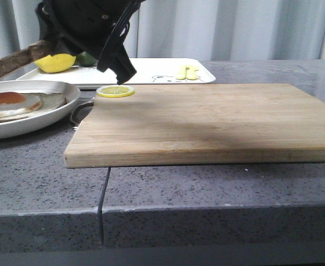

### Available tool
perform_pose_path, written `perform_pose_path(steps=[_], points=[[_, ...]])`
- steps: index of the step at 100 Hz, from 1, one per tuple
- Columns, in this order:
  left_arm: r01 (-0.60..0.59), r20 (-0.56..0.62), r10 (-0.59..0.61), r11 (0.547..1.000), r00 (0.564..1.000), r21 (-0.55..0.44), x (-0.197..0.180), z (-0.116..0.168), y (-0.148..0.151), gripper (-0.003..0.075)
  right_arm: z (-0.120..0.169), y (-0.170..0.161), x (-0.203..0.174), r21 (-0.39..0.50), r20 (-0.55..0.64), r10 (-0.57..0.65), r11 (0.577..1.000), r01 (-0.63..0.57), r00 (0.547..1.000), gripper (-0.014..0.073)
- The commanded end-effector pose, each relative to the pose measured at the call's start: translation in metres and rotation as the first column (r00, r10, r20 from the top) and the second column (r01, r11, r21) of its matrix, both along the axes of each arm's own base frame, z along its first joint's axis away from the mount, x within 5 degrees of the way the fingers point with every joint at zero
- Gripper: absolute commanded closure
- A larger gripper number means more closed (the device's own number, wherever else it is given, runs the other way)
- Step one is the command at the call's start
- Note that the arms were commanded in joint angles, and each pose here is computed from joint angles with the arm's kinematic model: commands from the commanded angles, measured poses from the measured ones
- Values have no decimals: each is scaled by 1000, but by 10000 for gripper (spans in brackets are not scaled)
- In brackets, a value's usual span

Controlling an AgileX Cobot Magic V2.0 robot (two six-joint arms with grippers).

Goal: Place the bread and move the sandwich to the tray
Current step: 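Carry the bread with the right gripper over the egg toast on the plate, then lower the bread onto the egg, open the right gripper and withdraw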

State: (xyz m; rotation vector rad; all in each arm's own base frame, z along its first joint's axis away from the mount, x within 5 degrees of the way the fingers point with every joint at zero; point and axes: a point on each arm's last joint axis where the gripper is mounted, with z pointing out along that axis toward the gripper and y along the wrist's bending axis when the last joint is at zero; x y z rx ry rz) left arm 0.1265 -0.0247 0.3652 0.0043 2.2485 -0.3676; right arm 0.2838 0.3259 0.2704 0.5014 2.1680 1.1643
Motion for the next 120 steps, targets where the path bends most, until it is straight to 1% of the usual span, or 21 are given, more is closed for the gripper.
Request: perform_pose_path(steps=[1, 16, 37, 71, 83, 88, 95, 114, 120], points=[[-10, 84, 13, 1000, 996, -29, 2, 15, -1, 281, 31, -1, -4, 106, 3, -25, 994, 24, 1000, 654], [-10, 84, 13, 1000, 996, -29, 2, 15, -1, 281, 24, 5, -6, 113, -21, -11, 994, 13, 1000, 654], [-10, 84, 13, 1000, 996, -29, 2, 15, -1, 281, 22, 6, -6, 110, -24, -7, 994, 9, 1000, 654], [-10, 84, 13, 1000, 996, -29, 2, 15, -1, 281, 16, 6, -8, 91, -24, 14, 996, -12, 1000, 654], [-10, 84, 13, 1000, 996, -29, 2, 15, -1, 281, 13, 5, -8, 80, -27, 16, 997, -14, 999, 642], [-10, 84, 13, 1000, 996, -29, 2, 15, -1, 281, 11, 5, -9, 70, -24, 23, 997, -21, 999, 623], [-10, 84, 13, 1000, 996, -29, 2, 15, -1, 281, 10, 6, -10, 57, -12, 44, 997, -43, 999, 573], [-10, 84, 13, 1000, 996, -29, 2, 15, -1, 281, 9, 6, -11, 39, 3, 66, 997, -66, 998, 357], [-10, 84, 13, 1000, 996, -29, 2, 15, -1, 281, 9, 6, -11, 38, 4, 65, 997, -65, 998, 303]])
